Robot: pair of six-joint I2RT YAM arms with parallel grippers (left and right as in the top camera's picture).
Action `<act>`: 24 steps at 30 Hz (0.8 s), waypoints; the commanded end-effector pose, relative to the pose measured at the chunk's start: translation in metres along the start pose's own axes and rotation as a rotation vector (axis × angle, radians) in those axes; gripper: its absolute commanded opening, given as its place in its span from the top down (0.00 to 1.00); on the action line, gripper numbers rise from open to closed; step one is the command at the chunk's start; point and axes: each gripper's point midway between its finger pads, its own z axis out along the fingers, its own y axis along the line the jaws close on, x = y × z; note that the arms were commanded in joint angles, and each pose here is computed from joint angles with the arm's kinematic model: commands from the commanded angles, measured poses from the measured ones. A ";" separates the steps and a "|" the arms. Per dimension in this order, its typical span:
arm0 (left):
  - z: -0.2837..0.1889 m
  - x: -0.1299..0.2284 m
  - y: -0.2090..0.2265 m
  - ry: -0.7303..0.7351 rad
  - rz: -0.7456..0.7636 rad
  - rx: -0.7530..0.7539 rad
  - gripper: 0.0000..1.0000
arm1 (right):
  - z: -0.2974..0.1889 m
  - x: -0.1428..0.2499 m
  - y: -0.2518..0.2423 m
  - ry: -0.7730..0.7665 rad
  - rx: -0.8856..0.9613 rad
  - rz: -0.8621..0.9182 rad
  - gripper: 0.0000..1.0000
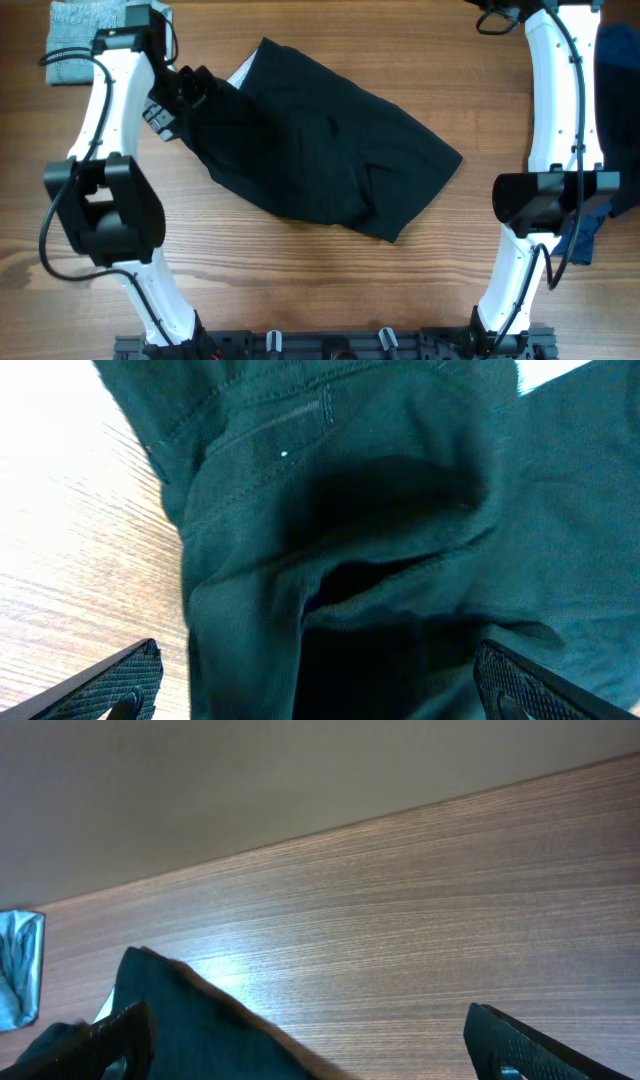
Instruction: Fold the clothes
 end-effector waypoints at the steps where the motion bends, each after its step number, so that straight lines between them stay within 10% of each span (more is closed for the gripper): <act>1: 0.014 -0.001 0.006 0.025 0.010 -0.038 0.00 | -0.003 -0.003 -0.003 -0.010 0.008 -0.017 0.00; 3: 0.015 -0.001 0.007 0.027 0.010 -0.039 0.00 | -0.003 -0.002 -0.003 -0.007 0.009 -0.017 0.00; 6: 0.014 0.000 0.008 0.028 0.009 -0.046 0.56 | -0.003 -0.002 -0.003 -0.007 0.009 -0.016 0.00; 11: 0.014 -0.001 0.012 0.025 0.004 -0.062 0.96 | -0.003 -0.002 -0.003 -0.007 0.009 -0.016 0.00; 24: -0.046 0.004 0.040 0.003 -0.075 -0.047 0.96 | -0.002 0.004 0.021 0.019 -0.095 -0.030 0.01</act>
